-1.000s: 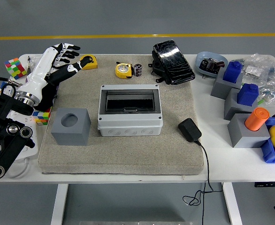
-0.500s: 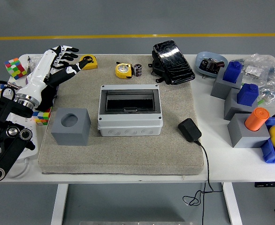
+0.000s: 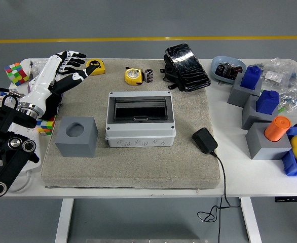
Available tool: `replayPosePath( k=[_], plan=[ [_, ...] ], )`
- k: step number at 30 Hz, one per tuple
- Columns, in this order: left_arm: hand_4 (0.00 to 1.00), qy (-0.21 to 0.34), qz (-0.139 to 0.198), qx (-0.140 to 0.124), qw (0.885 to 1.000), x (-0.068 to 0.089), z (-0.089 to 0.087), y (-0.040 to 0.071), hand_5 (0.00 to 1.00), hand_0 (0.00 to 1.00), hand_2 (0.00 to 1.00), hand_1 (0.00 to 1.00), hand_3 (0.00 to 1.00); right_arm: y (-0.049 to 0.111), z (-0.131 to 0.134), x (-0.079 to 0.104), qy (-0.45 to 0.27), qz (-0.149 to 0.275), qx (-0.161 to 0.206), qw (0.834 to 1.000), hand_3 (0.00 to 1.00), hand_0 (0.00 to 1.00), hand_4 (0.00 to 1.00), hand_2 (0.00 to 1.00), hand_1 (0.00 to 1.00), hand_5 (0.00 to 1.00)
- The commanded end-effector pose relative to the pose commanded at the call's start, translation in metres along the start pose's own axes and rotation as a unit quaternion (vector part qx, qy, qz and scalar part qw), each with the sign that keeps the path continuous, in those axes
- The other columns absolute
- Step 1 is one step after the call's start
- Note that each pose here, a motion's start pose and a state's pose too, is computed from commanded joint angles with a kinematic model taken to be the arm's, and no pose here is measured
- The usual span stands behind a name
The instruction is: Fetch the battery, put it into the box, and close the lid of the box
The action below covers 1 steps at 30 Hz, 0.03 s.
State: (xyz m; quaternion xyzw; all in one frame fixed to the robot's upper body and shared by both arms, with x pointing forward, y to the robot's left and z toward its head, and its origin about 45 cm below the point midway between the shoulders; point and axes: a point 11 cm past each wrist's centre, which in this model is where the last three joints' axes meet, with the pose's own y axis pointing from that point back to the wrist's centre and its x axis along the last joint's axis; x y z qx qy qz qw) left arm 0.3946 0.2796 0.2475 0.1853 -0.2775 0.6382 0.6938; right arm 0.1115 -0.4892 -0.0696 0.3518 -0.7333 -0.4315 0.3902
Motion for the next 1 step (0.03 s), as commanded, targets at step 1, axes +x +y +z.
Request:
replayPosePath(
  k=[1],
  plan=[
    [0.998, 0.000, 0.000, 0.000, 1.000, 0.0001, -0.0001, 0.0001, 0.797, 0.577, 0.692, 0.674, 0.705, 0.0000, 0.0002, -0.0002, 0.000, 0.000, 0.000, 1.000, 0.542, 0.660, 0.936, 0.630, 0.631, 0.447]
  ],
)
